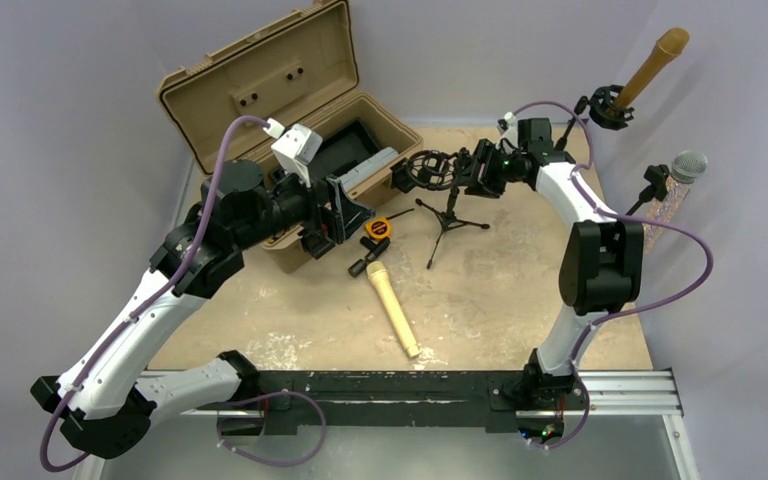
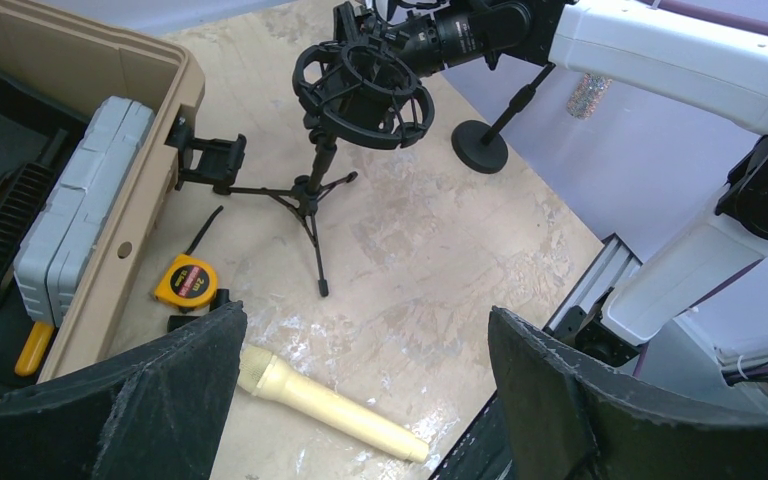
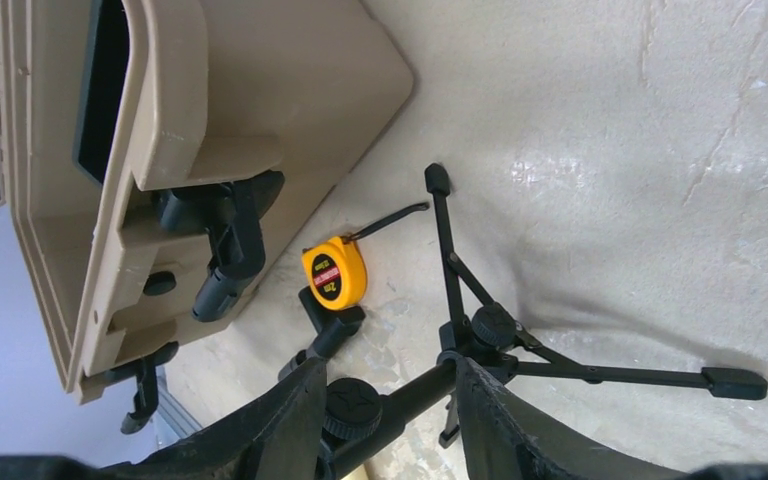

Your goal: Remove the microphone from the stand

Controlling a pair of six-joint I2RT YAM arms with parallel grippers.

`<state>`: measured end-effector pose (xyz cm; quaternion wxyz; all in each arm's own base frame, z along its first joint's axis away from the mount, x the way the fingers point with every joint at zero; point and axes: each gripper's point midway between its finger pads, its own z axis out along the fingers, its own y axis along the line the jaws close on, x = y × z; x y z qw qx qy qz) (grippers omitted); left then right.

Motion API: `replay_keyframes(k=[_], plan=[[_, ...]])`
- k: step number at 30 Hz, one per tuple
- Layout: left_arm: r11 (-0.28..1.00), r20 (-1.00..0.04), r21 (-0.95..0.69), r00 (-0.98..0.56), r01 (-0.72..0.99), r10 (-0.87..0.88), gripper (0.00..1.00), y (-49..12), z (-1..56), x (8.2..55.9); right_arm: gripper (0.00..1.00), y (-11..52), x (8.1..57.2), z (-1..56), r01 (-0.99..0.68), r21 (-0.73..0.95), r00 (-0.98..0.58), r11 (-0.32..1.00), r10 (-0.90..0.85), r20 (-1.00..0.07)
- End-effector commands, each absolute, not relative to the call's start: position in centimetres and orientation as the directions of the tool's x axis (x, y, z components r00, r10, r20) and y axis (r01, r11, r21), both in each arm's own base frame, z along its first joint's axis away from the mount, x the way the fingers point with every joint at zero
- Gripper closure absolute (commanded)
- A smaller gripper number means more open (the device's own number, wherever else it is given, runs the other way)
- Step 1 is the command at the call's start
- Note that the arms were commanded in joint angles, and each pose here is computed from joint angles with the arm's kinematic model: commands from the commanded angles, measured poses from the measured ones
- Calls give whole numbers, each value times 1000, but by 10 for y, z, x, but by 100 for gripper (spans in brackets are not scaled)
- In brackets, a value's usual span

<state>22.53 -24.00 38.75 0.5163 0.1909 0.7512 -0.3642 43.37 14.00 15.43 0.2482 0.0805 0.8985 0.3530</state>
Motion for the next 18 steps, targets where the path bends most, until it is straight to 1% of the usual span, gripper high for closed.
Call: replay_keyframes(k=[1,6,11,14,18], plan=[[650,-932,-329,-345,685,-109,12,-240,399,225,51,152,425,168,-41,728,-888,684,309,-341],[641,-930,-337,-349,690,-112,12,-242,400,223,53,159,408,169,-26,768,-907,640,309,-287],[638,-930,-338,-351,691,-112,12,-242,400,223,55,161,409,172,-29,777,-906,628,313,-286],[641,-929,-338,-352,689,-112,12,-242,399,224,59,163,404,168,-26,789,-914,614,305,-267],[636,-928,-342,-355,692,-113,12,-243,399,223,61,161,410,163,-25,778,-911,628,306,-276]])
